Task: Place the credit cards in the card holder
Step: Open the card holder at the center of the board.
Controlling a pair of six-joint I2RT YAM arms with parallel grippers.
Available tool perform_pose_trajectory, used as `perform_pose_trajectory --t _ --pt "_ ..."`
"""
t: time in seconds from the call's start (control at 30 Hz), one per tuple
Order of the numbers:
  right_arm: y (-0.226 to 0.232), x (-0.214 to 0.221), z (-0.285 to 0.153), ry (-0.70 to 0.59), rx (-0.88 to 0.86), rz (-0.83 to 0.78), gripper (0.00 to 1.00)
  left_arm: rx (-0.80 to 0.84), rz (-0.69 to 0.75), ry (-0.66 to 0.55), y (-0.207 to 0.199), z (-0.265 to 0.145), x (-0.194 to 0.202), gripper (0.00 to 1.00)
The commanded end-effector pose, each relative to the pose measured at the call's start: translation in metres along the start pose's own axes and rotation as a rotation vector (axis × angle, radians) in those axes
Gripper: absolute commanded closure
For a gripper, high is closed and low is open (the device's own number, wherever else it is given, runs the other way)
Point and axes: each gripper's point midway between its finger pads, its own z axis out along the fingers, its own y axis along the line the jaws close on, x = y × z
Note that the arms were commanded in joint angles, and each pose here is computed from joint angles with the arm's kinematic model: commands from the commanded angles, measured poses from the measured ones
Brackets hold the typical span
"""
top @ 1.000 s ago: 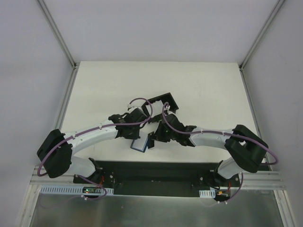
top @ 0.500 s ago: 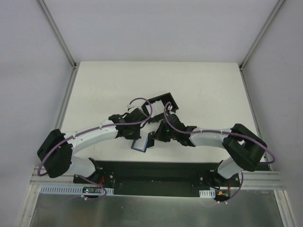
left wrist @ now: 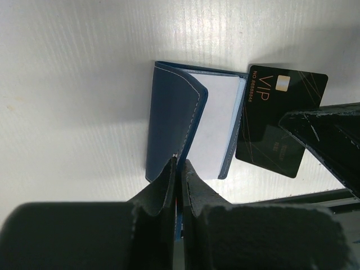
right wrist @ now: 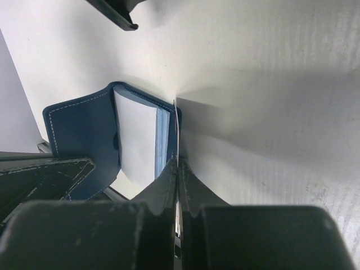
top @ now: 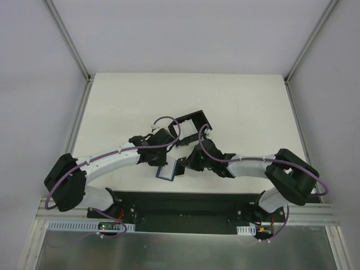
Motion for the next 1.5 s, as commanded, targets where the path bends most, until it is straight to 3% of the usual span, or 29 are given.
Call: perform_pose_trajectory --t 0.0,0.67,1.23,1.47 --pt "0.001 -0.006 -0.003 -0.060 0.000 0.013 0.99 -0.025 -0.023 0.057 0.006 0.003 0.009 1.00" --pt "0.040 0.004 0.011 0.014 -0.135 -0.041 1.00 0.037 -0.017 0.051 -0.008 0.000 0.004 1.00" --pt "0.041 0.012 0.014 0.080 -0.147 0.019 1.00 0.046 -0.017 0.052 -0.010 -0.001 0.004 1.00" --pt "0.051 -0.004 -0.003 0.010 -0.229 -0.036 1.00 0.208 0.006 0.048 -0.040 -0.010 -0.001 1.00"
